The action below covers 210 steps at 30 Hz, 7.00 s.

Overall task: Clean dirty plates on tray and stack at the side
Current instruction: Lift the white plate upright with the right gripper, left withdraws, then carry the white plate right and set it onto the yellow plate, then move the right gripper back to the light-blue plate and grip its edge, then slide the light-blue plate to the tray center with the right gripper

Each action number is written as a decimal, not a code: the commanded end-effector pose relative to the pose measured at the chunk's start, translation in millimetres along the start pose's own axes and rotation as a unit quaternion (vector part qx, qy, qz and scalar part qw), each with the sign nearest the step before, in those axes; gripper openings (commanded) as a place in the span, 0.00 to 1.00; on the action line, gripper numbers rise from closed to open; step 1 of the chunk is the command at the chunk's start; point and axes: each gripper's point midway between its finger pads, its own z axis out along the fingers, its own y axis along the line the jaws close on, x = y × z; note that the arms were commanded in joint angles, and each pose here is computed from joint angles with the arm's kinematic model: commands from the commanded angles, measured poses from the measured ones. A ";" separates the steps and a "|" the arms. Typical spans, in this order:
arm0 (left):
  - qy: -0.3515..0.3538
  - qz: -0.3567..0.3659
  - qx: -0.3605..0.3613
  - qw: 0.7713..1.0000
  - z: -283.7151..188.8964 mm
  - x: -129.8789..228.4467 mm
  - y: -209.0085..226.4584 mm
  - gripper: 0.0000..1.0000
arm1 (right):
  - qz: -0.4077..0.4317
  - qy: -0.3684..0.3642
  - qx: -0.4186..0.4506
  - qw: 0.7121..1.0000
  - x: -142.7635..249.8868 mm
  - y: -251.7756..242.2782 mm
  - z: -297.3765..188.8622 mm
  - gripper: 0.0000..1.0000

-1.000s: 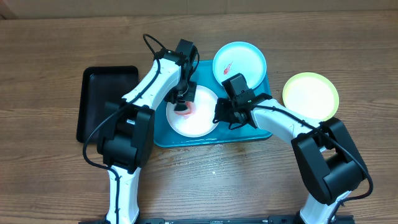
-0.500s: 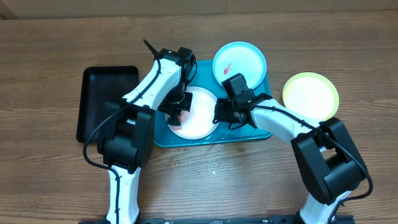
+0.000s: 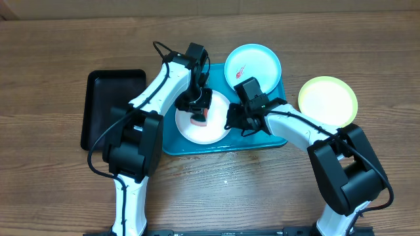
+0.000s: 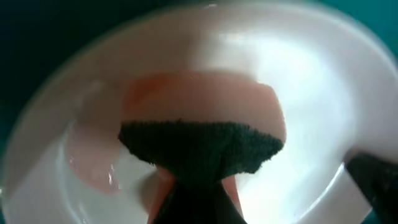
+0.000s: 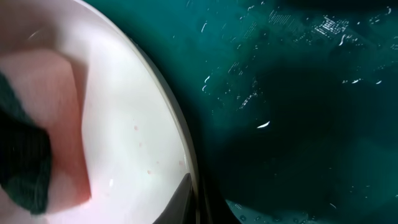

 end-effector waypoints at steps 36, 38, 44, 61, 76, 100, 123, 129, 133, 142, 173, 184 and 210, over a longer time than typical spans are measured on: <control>-0.102 -0.095 -0.106 0.985 -145.5 -45.6 60.0 0.04 | -0.121 -0.136 0.226 0.957 -47.5 12.9 -124.6 0.04; -0.096 -0.094 -0.107 0.985 -141.5 -43.5 59.8 0.04 | -0.141 -0.164 0.259 0.941 -47.7 16.4 -140.0 0.04; -0.079 -0.095 -0.109 0.986 -131.6 -37.4 61.2 0.04 | -0.178 -0.267 0.335 0.886 -44.1 31.5 -187.3 0.04; -0.077 -0.095 -0.100 0.987 -129.9 -37.3 58.4 0.04 | -0.251 -0.500 0.450 0.696 -25.8 83.8 -296.7 0.04; -0.077 -0.095 -0.100 0.987 -129.9 -37.4 58.4 0.04 | -0.267 -0.466 0.426 0.728 -17.3 85.4 -279.2 0.04; -0.077 -0.094 -0.101 0.987 -129.9 -37.4 58.4 0.04 | -0.055 -0.045 0.070 0.995 -44.8 -6.5 -178.6 0.04; -0.077 -0.094 -0.099 0.988 -129.7 -37.2 57.1 0.04 | 0.340 -0.075 0.165 0.923 -32.9 -301.3 -182.6 0.04; -0.077 -0.092 -0.099 0.988 -129.4 -37.1 55.4 0.04 | 0.343 -0.109 0.152 0.921 -42.5 -307.0 -170.3 0.08; -0.079 -0.088 -0.098 0.988 -128.9 -38.0 51.8 0.04 | 0.331 -0.136 0.144 0.923 -57.4 -306.6 -172.0 0.26; -0.079 -0.087 -0.098 0.988 -128.8 -37.9 51.1 0.04 | 0.244 -0.131 0.024 0.960 -87.6 -247.1 -172.0 0.49; -0.082 -0.084 -0.099 0.988 -128.5 -39.1 48.5 0.04 | 0.070 -0.024 0.072 0.995 -108.6 -96.0 -22.7 0.28; -0.084 -0.083 -0.098 0.988 -128.7 -40.0 48.4 0.04 | 0.021 0.093 0.096 0.991 -30.7 -57.8 -12.3 0.06; -0.089 -0.083 -0.097 0.988 -129.0 -42.6 48.0 0.04 | -0.228 0.043 0.075 0.970 -54.4 -35.9 4.9 0.25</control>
